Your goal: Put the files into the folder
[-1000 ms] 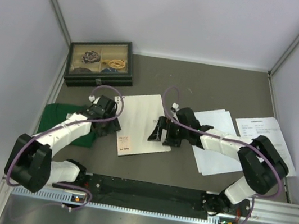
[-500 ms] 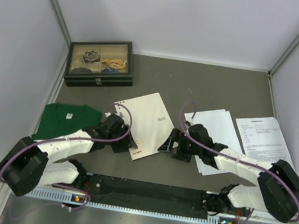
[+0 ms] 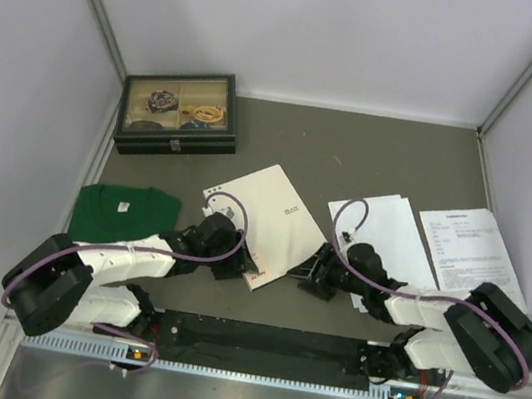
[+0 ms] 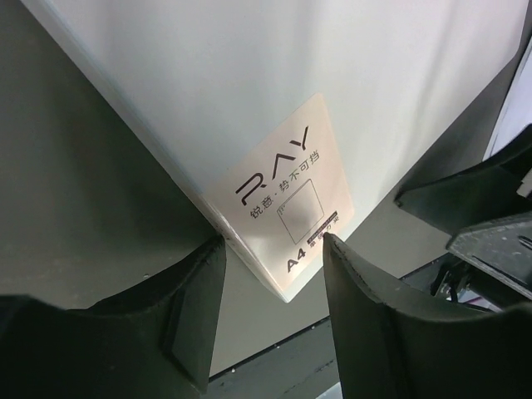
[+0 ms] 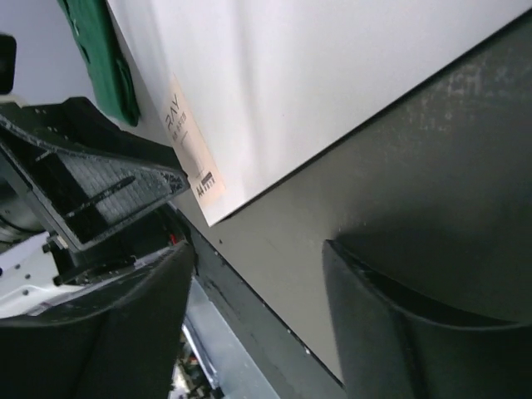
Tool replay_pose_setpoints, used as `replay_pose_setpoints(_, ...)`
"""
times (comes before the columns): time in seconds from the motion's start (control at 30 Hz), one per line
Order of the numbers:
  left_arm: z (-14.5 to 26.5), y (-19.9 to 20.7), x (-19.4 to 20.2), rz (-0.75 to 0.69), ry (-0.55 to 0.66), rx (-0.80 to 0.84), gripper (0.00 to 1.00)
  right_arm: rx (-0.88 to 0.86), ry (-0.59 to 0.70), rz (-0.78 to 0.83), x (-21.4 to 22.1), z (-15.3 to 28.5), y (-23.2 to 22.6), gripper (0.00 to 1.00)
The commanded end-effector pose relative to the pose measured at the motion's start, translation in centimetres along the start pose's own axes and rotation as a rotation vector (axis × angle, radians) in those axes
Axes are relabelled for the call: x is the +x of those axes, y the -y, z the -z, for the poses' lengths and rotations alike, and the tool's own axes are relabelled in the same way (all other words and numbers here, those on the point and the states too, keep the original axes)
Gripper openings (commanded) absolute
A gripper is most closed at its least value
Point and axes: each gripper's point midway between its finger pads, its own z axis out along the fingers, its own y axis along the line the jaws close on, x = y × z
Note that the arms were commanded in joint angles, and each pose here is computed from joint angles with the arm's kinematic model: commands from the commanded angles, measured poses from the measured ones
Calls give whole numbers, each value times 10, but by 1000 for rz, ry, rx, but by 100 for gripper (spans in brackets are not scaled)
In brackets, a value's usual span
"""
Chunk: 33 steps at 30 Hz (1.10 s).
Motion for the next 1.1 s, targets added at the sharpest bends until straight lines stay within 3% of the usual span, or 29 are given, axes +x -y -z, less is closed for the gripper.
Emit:
replay_pose_setpoints(0.0,-5,-1,3,-1,3,-1,56,-153,3,0,-5,-6,-29,56)
replay_pose_setpoints(0.07,-4,0,2,-6,6,-1,56,-151,-11,-13,-3,-12,-24,47)
replay_pose_setpoints(0.3,-2,2,1,-22,4,5,56,-264,-62,-65,2,-26,-31,40)
replay_pose_setpoints(0.4,-4,0,2,-29,2,-3,56,-380,-57,-89,-1,-23,-48,39)
replay_pose_setpoints(0.53,-6,0,4,-33,-11,-1,56,-352,-96,-149,6,-38,-29,40)
replay_pose_setpoints(0.67,-8,-2,5,-42,-20,-10,57,-351,-45,-119,-2,-38,-31,45)
replay_pose_setpoints(0.83,-9,-2,4,-45,-16,-10,57,-333,-18,-122,-9,-46,-30,44)
replay_pose_setpoints(0.93,-10,-2,4,-44,-18,-14,57,-341,17,-125,-17,-52,-31,39)
replay_pose_setpoints(1.07,-9,-3,4,-45,-19,-16,57,-366,79,-106,-30,-55,-39,23)
